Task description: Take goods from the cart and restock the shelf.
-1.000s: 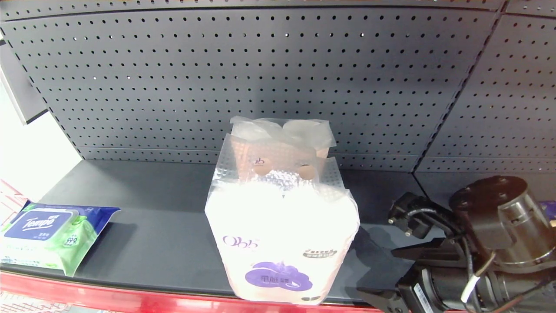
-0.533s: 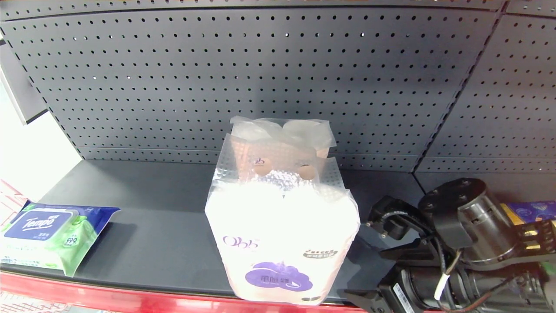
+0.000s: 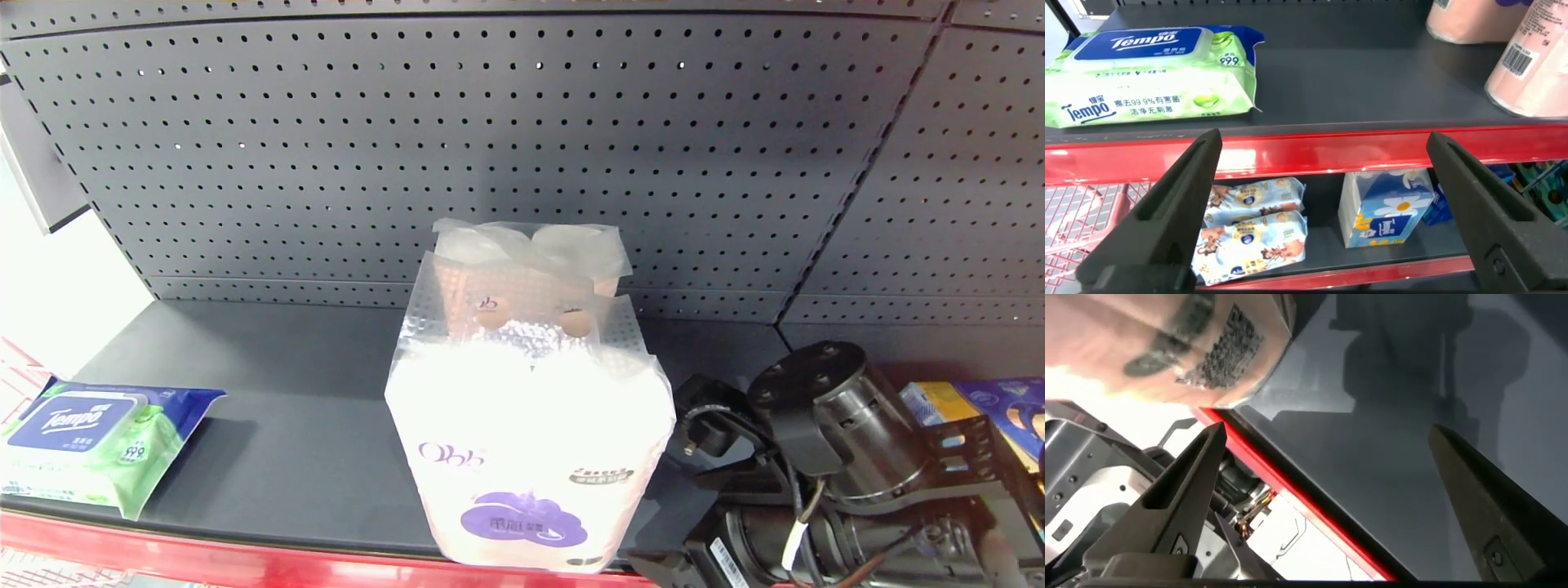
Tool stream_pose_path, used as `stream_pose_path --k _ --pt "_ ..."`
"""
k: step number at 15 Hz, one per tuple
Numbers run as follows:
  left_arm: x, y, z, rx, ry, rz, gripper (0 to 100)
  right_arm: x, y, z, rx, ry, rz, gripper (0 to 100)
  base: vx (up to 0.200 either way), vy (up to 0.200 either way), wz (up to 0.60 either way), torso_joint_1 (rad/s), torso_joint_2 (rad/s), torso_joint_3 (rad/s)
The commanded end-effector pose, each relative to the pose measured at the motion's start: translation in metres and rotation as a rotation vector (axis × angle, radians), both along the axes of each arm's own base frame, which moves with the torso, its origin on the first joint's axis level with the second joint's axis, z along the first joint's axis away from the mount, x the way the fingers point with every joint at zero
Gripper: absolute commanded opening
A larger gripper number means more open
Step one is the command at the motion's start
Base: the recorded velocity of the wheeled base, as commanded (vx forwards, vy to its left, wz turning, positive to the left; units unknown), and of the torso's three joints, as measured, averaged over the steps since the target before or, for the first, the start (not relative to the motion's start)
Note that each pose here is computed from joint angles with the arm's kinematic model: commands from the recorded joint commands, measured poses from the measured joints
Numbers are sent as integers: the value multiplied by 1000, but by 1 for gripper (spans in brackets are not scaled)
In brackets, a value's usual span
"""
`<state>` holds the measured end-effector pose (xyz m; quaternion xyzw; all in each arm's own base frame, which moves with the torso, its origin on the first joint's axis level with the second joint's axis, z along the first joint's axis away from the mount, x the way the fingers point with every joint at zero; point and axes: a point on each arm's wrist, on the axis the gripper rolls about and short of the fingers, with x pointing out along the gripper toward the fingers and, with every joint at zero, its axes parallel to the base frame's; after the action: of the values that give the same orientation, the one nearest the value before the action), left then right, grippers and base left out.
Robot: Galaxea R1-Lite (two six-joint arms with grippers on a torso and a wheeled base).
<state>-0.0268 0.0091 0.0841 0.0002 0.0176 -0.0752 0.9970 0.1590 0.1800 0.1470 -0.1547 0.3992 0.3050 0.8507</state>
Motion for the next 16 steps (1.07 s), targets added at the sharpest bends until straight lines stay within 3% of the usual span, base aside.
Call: stream_pose_path --k 1,16 --pt "0 0 0 0 2 0 100 1 1 -2 -9 6 0 100 0 0 0 0 0 0" --pt "0 0 0 0 2 0 100 5 5 -2 -5 -6 -73 100 0 0 0 0 0 0"
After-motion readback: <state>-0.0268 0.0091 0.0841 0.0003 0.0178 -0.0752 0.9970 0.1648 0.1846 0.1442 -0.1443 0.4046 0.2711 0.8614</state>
